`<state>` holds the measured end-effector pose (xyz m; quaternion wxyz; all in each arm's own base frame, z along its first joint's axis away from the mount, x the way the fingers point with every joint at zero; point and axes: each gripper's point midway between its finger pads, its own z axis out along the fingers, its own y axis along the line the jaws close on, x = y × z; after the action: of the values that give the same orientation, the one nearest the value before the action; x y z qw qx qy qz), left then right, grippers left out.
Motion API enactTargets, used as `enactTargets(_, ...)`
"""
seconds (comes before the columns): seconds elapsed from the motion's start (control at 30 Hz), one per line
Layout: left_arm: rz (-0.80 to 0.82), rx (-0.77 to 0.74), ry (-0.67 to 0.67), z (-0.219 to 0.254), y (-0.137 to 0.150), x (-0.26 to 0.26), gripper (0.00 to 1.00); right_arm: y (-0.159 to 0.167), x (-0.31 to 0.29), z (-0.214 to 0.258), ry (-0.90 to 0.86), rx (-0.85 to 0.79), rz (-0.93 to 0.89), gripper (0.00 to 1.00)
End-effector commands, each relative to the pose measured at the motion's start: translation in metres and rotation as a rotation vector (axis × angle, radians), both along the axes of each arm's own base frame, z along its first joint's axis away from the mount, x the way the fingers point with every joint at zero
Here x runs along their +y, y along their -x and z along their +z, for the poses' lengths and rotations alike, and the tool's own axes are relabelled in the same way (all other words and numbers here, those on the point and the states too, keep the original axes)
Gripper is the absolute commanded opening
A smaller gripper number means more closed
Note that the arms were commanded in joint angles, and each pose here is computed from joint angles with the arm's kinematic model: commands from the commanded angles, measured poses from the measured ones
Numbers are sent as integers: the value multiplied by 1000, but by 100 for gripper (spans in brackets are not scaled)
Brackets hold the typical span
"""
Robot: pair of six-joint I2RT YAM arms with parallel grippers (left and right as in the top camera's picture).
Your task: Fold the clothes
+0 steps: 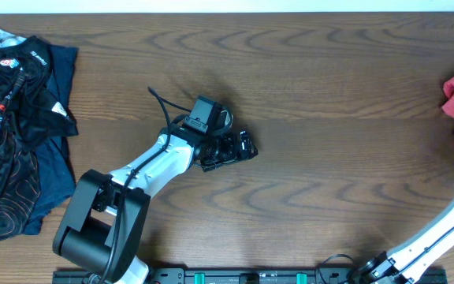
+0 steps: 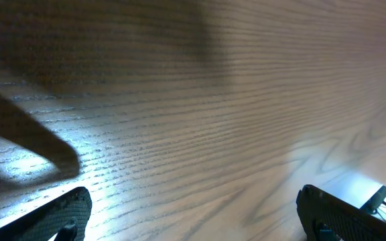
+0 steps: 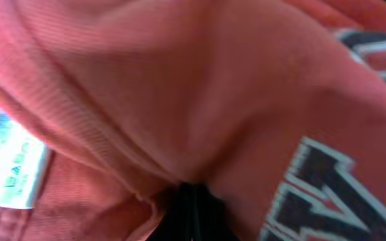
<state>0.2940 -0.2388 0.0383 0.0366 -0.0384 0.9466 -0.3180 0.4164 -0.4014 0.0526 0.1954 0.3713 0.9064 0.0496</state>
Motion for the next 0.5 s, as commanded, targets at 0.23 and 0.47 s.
enactTargets(0.23, 48, -24, -31, -2, -13, 14, 99, -16, 21, 44, -44, -145, 111, 1)
enactTargets(0.47, 130, -83, -26, 11, -48, 45, 97, -41, 71, 147, 74, -258, 215, 8)
